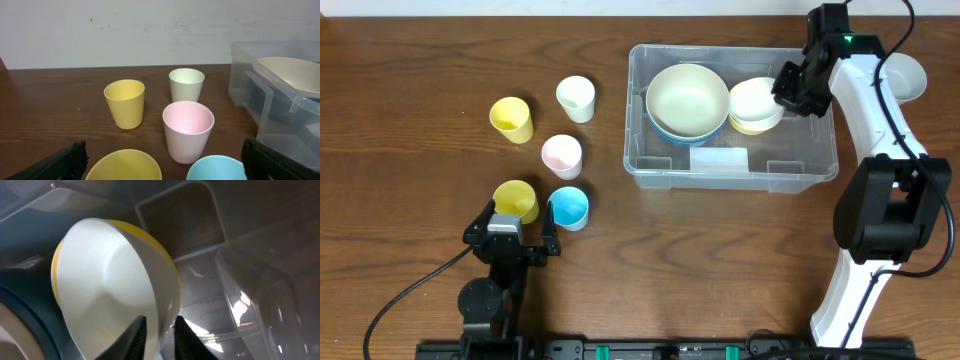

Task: Pack container
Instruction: 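Open the right gripper and release the white bowl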

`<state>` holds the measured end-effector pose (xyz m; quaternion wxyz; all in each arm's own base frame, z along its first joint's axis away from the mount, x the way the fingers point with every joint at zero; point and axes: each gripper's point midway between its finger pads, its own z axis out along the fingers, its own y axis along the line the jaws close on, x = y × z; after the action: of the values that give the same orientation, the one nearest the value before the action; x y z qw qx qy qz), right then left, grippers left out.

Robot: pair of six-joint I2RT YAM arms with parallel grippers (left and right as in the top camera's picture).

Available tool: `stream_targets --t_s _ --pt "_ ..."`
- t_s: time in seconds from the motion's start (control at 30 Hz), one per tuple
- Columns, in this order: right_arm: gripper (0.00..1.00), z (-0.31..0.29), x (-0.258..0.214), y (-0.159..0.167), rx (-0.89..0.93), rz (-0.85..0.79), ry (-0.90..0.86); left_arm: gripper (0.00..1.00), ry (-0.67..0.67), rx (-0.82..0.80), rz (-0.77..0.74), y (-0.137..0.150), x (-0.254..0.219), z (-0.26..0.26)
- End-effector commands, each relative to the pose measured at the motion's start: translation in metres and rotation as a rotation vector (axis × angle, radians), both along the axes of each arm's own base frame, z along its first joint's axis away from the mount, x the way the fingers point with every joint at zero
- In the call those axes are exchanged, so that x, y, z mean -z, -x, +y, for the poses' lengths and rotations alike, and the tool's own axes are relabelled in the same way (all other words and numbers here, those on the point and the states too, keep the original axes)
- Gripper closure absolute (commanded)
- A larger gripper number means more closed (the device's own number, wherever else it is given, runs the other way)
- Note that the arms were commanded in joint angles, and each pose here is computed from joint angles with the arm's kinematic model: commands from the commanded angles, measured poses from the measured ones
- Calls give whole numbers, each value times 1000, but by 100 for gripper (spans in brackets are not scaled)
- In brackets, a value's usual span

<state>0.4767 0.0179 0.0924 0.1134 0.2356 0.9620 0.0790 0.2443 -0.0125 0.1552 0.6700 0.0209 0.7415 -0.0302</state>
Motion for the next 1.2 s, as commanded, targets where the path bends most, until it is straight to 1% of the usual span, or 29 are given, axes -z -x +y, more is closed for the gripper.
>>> stream_targets --t_s 0.0,0.1,0.2,0.23,0.4,0.73,1.03,1.1,1.13,1.17 --pt "74 4 -1 1 -2 1 -9 2 -12 7 43 0 16 -1" --pt "74 4 -1 1 -2 1 -9 2 -12 7 43 0 16 -1" --pt "87 4 -1 1 -2 1 -9 2 -12 7 43 0 16 -1" --pt "89 3 -1 1 -1 1 -9 2 -12 7 43 0 16 -1" --pt "98 3 -1 1 -1 2 -9 2 -12 7 43 0 16 -1" --pt "99 3 0 2 -1 4 -9 2 -12 7 43 0 16 -1" --pt "93 5 0 3 -3 8 -15 2 -12 7 43 0 16 -1" --pt "84 5 0 3 -3 8 -16 2 -12 7 43 0 16 -1" --pt "73 5 0 3 -3 9 -16 2 -12 7 43 0 16 -1" --pt "69 5 0 3 -3 9 -16 2 -12 7 43 0 16 -1"
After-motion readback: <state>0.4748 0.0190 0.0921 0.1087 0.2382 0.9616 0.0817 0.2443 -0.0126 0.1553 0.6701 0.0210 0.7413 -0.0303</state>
